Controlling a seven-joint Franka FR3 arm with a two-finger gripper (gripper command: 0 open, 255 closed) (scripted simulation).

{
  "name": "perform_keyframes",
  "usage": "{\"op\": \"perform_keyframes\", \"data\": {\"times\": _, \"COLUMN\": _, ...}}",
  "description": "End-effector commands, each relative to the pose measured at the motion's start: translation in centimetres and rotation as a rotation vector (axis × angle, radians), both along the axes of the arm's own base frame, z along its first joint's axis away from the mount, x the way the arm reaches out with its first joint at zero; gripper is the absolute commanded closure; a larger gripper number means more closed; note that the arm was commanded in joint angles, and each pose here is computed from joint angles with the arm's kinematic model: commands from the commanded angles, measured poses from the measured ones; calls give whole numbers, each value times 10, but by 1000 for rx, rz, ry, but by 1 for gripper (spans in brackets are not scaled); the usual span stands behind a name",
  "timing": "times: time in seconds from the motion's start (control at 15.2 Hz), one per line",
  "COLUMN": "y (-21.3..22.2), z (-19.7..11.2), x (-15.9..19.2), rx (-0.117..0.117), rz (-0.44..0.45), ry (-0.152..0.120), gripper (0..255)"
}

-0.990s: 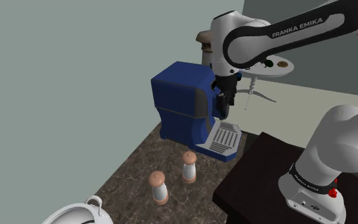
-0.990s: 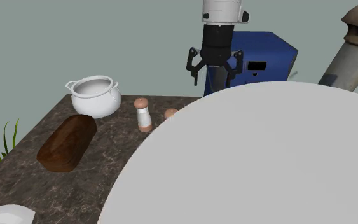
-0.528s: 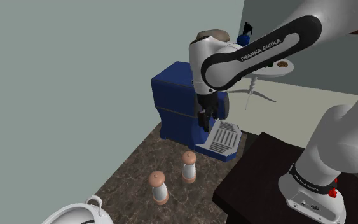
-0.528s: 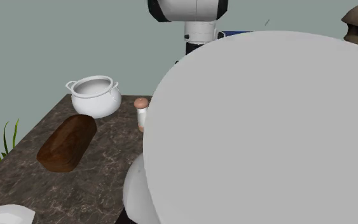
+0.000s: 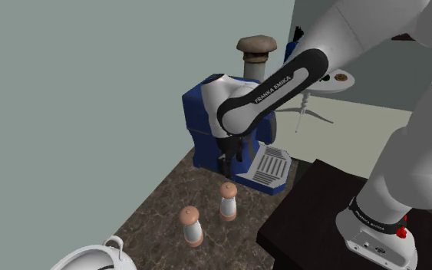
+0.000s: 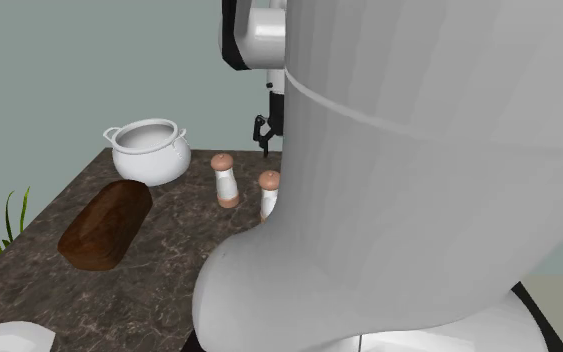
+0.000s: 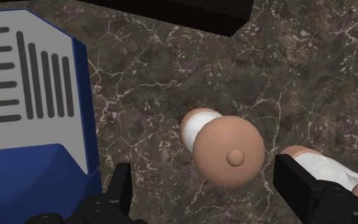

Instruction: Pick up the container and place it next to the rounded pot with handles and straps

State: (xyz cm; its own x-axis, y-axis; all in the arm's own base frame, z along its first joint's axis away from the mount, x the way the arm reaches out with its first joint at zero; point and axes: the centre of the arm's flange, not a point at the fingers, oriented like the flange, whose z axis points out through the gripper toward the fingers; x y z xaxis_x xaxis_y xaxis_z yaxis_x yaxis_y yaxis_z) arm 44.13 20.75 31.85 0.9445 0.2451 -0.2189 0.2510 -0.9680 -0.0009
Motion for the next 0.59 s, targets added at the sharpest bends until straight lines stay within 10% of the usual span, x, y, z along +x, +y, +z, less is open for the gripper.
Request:
{"op": "perform_keyframes", "data": {"times": 0.0, "y": 21, "z": -21, "x": 12, "rx": 1, "rz": 6, "ry": 5, "gripper": 0}}
{"op": "perform_keyframes", "data": {"times": 0.53, "y": 45, "z": -74, "x": 21, "rx": 1, "rz": 17, "ry": 13, "gripper": 0}}
